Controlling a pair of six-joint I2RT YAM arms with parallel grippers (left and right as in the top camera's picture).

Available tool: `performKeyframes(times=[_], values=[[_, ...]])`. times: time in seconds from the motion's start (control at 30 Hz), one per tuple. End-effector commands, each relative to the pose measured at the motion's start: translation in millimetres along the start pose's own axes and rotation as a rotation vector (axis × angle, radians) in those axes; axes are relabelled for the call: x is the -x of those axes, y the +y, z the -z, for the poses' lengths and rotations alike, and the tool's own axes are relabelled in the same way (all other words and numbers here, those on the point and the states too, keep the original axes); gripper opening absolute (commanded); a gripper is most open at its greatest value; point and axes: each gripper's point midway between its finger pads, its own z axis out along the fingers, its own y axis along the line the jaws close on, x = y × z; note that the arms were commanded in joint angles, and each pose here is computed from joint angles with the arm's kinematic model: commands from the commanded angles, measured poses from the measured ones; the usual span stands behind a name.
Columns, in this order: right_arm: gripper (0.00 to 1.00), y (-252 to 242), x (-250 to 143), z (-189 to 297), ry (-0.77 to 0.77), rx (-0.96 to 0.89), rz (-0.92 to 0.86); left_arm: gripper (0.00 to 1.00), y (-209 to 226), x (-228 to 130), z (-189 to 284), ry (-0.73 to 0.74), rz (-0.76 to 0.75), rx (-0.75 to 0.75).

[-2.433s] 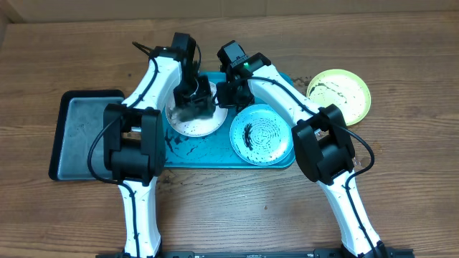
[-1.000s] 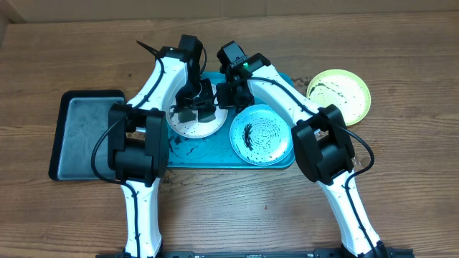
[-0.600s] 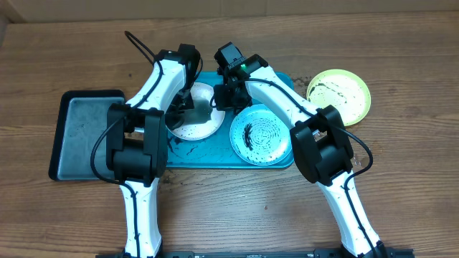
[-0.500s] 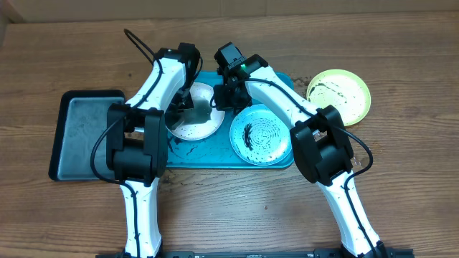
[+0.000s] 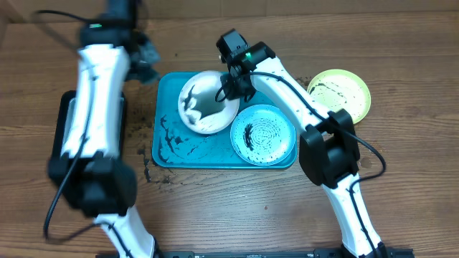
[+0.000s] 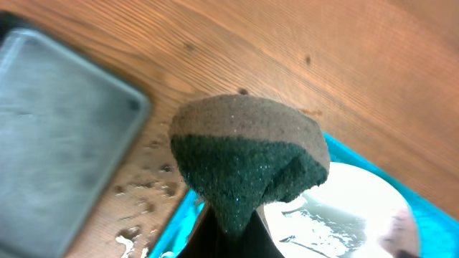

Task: Clean dirty plates on tray and stack at the side
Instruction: 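Lift the white plate with the right gripper and carry it onto the yellow plate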

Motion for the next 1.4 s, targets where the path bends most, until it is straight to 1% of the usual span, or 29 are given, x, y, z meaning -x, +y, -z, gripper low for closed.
performKeyframes(times=[0.0, 0.07, 0.2, 0.23, 0.33, 0.4, 0.57, 0.67, 0.8, 1.0, 1.1, 1.2, 1.27, 1.3, 1.33, 1.37], values=[[0.04, -8.0, 42.1, 91.6, -0.236, -0.201, 0.161, 0.04, 27.7, 8.4, 15.3, 0.002, 0.006, 0.002], [0.04, -1.0, 45.5, 108.9, -0.276, -0.259, 0.229, 0.04, 48.6, 9.8, 14.2, 0.021, 0.041, 0.041], [0.04, 13.6, 47.1, 140.2, -0.33, -0.463, 0.393, 0.04, 86.7, 10.8, 10.6, 0.062, 0.116, 0.094], [0.04, 18.2, 46.7, 148.9, -0.336, -0.539, 0.457, 0.04, 95.7, 11.4, 10.9, 0.068, 0.134, 0.106], [0.04, 32.5, 47.9, 170.3, -0.361, -0.69, 0.574, 0.04, 113.5, 12.5, 11.9, 0.08, 0.164, 0.127], [0.04, 48.6, 53.4, 190.5, -0.42, -0.786, 0.609, 0.04, 122.9, 12.3, 12.5, 0.088, 0.181, 0.138], [0.04, 83.8, 58.1, 211.6, -0.479, -0.848, 0.733, 0.04, 126.1, 10.2, 13.0, 0.099, 0.186, 0.141], [0.04, 91.0, 59.9, 222.8, -0.494, -0.899, 0.761, 0.04, 126.1, 10.2, 13.0, 0.099, 0.184, 0.141], [0.04, 94.5, 61.0, 225.6, -0.485, -0.918, 0.81, 0.04, 126.0, 10.5, 13.0, 0.098, 0.185, 0.141], [0.04, 90.6, 62.9, 223.8, -0.493, -0.906, 0.781, 0.04, 125.3, 10.1, 13.0, 0.099, 0.183, 0.14], [0.04, 89.3, 64.7, 212.5, -0.508, -0.825, 0.744, 0.04, 125.3, 10.1, 13.0, 0.099, 0.183, 0.14], [0.04, 81.6, 64.1, 176.1, -0.491, -0.584, 0.656, 0.04, 125.3, 10.1, 13.0, 0.099, 0.183, 0.14], [0.04, 84.6, 52.6, 141.3, -0.414, -0.324, 0.653, 0.04, 125.3, 10.0, 13.0, 0.099, 0.183, 0.141], [0.04, 80.4, 45.0, 128.9, -0.362, -0.23, 0.665, 0.04, 125.3, 10.1, 13.0, 0.099, 0.183, 0.14], [0.04, 68.4, 41.1, 121.8, -0.322, -0.197, 0.646, 0.04, 125.0, 10.1, 12.9, 0.099, 0.183, 0.14], [0.04, 45.3, 41.2, 119.5, -0.293, -0.206, 0.567, 0.04, 124.7, 9.9, 12.9, 0.1, 0.183, 0.138]])
